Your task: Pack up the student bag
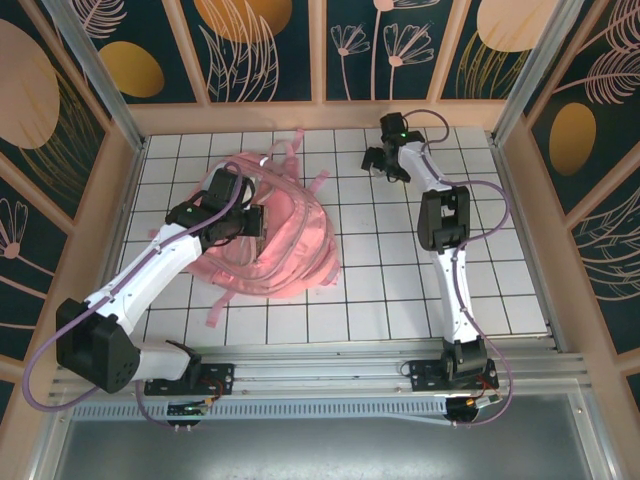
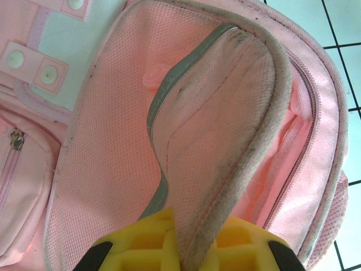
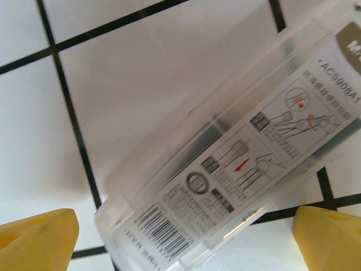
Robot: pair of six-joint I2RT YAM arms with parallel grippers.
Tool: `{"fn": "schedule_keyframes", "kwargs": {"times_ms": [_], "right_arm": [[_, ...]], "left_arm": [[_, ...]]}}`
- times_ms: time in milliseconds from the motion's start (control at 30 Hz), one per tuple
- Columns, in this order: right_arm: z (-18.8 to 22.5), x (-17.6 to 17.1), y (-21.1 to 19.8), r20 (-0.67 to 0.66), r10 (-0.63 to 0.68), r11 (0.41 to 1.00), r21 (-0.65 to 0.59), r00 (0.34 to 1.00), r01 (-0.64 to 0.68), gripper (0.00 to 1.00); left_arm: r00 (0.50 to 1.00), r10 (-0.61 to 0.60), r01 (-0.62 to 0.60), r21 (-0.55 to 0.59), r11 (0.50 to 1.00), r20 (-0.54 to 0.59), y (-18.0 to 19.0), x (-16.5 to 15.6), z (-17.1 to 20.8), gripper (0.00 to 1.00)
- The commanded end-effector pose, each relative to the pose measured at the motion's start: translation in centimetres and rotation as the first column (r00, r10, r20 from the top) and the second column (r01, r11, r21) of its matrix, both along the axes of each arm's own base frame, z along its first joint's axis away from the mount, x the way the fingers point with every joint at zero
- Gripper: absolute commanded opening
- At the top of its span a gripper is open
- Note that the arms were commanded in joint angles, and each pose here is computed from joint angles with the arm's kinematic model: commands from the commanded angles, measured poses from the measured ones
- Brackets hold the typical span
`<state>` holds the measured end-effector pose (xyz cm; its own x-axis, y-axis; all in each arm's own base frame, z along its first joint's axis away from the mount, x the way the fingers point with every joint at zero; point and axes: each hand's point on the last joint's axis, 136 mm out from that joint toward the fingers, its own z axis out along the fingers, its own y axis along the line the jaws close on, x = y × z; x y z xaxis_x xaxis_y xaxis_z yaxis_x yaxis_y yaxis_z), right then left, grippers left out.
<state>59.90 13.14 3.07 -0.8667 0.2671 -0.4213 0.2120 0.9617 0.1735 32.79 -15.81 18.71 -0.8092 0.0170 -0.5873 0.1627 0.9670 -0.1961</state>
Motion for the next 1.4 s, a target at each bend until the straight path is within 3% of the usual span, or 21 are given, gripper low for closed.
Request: {"fn": "schedule_keyframes", "kwargs": {"times_ms": [0,200,333,500,600,733,1000,1167,1367], "right_arm": [[-3.9,-0.1,-1.4,-0.055,-0.135,0.991,-0.001,0.989,0.135,0.99],[-5.3,-0.8,-4.1,-0.101,-0.256,0.965,0.034,0.962,0.26,0.99],[-5.1,-1.0,-5.5,-0.099,-0.275,0.961,-0.034,0.956,0.273,0.99],[-6.0,-1.9,-6.2,-0.139,-0.259,0.964,-0.091,0.956,0.248,0.72],[-5.9,-2.8,-6.8,-0.156,-0.248,0.963,-0.149,0.956,0.226,0.69],[-4.4,-3.8,-7.4,-0.151,-0.239,0.961,-0.181,0.959,0.211,0.55],[-0.2,-6.0,-5.3,-0.115,-0.121,0.975,-0.199,0.986,0.096,0.53],[3.7,-8.6,-3.3,-0.064,-0.007,0.995,-0.104,0.998,0.0,0.49],[10.7,-15.5,1.6,0.034,0.164,0.974,0.153,0.986,-0.167,0.49]], "left_arm": [[1.0,-0.018,0.018,-0.009,1.0,-0.021,0.0,-0.6,0.4,0.0],[0.999,-0.03,0.029,-0.001,1.0,-0.022,-0.2,-0.2,0.7,0.0],[0.999,-0.044,0.043,-0.013,0.999,-0.021,-0.7,0.2,0.9,0.0],[0.998,-0.064,0.064,-0.021,0.998,-0.02,-1.3,0.7,0.9,0.0],[0.998,-0.069,0.068,-0.023,0.997,-0.015,-1.4,0.9,1.1,0.0],[0.998,-0.07,0.07,-0.028,0.997,-0.007,-1.4,0.8,1.2,0.0],[0.998,-0.063,0.064,-0.043,0.997,0.021,-1.4,0.8,1.5,0.0],[0.997,-0.068,0.07,-0.055,0.996,0.031,-1.7,1.0,1.6,0.0],[0.996,-0.075,0.079,-0.09,0.993,0.046,-2.3,1.3,1.6,0.0]]}}
